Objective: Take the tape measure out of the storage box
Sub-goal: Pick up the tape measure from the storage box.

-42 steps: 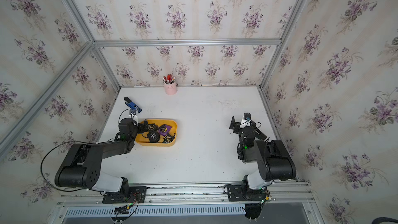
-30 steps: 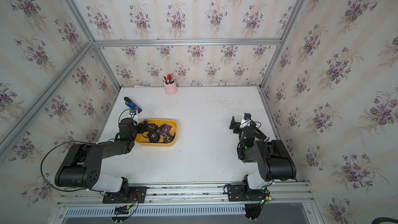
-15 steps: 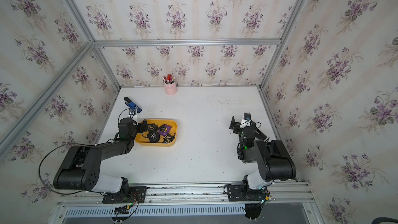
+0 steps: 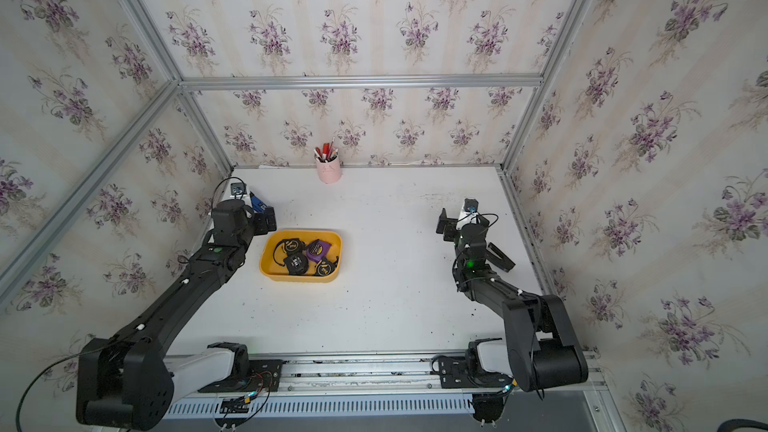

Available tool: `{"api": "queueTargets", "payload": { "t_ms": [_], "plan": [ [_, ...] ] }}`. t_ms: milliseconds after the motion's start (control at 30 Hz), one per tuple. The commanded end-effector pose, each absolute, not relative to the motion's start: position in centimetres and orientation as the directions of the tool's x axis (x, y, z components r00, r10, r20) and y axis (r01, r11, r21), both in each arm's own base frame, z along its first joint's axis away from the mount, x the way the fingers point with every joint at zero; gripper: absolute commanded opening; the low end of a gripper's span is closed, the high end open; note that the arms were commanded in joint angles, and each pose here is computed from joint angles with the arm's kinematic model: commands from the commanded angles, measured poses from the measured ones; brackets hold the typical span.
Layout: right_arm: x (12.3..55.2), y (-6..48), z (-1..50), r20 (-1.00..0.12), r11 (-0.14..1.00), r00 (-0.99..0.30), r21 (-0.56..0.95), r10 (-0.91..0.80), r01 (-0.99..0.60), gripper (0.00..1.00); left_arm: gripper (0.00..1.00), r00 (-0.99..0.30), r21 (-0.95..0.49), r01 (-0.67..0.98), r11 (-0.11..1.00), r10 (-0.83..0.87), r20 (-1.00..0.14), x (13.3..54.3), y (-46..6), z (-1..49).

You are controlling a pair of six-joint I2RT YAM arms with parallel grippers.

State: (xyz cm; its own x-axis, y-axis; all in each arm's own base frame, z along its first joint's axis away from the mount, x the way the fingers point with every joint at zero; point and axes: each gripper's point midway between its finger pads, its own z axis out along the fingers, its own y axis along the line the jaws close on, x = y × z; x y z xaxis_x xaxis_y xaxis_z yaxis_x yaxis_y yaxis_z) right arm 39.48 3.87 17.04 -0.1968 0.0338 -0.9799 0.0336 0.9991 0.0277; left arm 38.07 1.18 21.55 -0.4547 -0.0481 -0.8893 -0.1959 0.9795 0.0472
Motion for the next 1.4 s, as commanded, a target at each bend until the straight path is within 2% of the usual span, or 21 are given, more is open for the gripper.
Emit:
{"api": "queueTargets", "payload": {
  "t_ms": [0,200,333,467,633,767,933,1133,1367],
  "plan": [
    [39.6,5.5,16.1,-0.952,0.998,-0.301,0.057,0.061,0.021,1.00,1.00,-0.603,0.029,-0.238,0.971,-0.124,-0.788,34.6,1.0,19.8],
    [39.4,11.1,16.6,-0.877,0.984,-0.473,0.148,0.086,-0.096,1.00,1.00,-0.644,-0.132,-0.299,0.945,-0.302,-0.703,31.6,-0.4,20.7],
    [37.8,15.2,16.4,-0.840,0.983,-0.542,0.078,-0.024,-0.164,1.00,1.00,-0.735,-0.201,-0.326,0.924,-0.382,-0.560,30.0,-2.5,19.3],
    [35.8,19.1,15.8,-0.790,0.979,-0.598,-0.013,-0.134,-0.203,1.00,1.00,-0.808,-0.188,-0.344,0.920,-0.392,-0.439,28.7,-5.2,17.5],
    [35.0,18.9,15.9,-0.762,0.993,-0.648,0.064,-0.015,-0.098,1.00,1.00,-0.871,-0.137,-0.345,0.929,-0.371,-0.323,27.1,-8.1,15.2],
    [34.1,19.2,15.9,-0.767,0.985,-0.642,0.109,-0.003,-0.135,1.00,1.00,-0.884,-0.146,-0.369,0.918,-0.395,-0.249,26.3,-9.0,12.6],
    [34.0,19.3,14.2,-0.711,0.990,-0.703,0.069,-0.038,-0.123,1.00,1.00,-0.896,-0.096,-0.373,0.923,-0.385,-0.219,25.9,-8.7,10.9],
    [33.9,18.9,13.8,-0.705,0.992,-0.709,0.062,-0.034,-0.109,1.00,1.00,-0.904,-0.057,-0.366,0.929,-0.369,-0.216,26.0,-8.3,9.9],
    [33.7,19.5,13.7,-0.696,0.988,-0.717,0.088,-0.032,-0.130,1.00,1.00,-0.920,-0.015,-0.300,0.954,-0.294,-0.259,30.0,-9.0,10.1]
  ]
}}
